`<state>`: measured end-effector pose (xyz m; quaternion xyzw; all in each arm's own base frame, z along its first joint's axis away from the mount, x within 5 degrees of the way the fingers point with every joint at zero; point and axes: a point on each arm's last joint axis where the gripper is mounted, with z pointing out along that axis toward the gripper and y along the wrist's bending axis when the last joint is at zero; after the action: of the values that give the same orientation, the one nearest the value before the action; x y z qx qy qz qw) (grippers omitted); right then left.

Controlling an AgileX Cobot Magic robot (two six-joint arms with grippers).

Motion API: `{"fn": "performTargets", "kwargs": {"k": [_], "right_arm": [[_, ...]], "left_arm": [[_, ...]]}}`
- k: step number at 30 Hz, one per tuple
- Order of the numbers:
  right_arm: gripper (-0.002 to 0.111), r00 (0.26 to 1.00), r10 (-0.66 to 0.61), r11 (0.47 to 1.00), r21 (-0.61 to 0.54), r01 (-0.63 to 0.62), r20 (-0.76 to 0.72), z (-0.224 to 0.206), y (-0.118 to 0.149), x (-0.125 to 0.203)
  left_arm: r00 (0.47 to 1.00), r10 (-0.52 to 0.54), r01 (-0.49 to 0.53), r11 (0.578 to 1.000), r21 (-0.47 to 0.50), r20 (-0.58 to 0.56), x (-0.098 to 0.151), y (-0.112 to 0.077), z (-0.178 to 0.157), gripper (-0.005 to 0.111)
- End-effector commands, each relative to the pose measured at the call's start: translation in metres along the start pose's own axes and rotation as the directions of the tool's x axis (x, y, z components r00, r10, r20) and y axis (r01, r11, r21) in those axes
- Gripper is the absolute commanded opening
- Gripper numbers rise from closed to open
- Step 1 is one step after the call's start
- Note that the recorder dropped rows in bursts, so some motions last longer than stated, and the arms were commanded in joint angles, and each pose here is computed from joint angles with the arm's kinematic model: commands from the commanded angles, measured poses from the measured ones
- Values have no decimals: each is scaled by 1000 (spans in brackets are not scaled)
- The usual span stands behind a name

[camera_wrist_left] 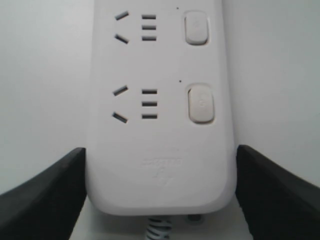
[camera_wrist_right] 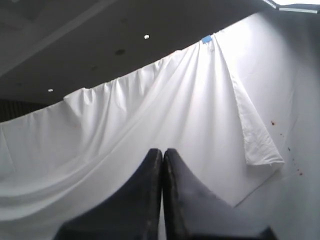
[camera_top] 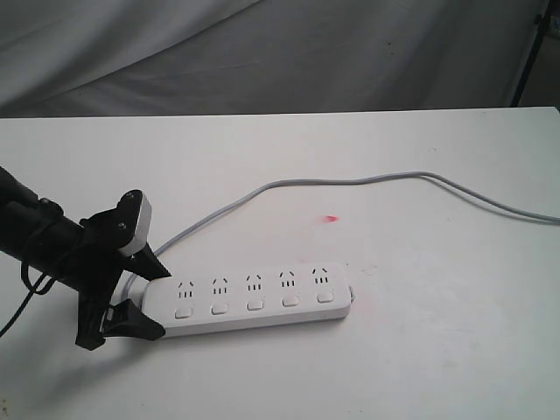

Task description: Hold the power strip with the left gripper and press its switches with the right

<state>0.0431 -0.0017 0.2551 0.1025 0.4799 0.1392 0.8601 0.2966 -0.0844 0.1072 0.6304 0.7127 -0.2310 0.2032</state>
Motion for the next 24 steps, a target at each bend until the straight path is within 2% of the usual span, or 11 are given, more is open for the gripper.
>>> {"fn": "performTargets", "kwargs": {"k": [1, 7, 13, 19, 24], "right_arm": [[0, 996, -13, 999, 30, 16, -87, 13, 4, -10], [0, 982, -42, 997, 49, 52, -183, 59, 12, -29], [0, 927, -86, 988, 90, 127, -365, 121, 13, -35], [0, 800, -115, 964, 128, 232, -589, 180, 6, -23], [0, 638, -216, 952, -14, 306, -739, 222, 17, 11]], "left_arm": [[1000, 4, -4, 999, -38, -20, 1, 4, 0, 0], [1000, 4, -4, 999, -38, -20, 1, 4, 0, 0], [1000, 4, -4, 999, -38, -20, 1, 4, 0, 0], [1000, 4, -4, 999, -38, -20, 1, 4, 0, 0], [1000, 4, -4, 999, -38, -20, 1, 4, 0, 0]]}}
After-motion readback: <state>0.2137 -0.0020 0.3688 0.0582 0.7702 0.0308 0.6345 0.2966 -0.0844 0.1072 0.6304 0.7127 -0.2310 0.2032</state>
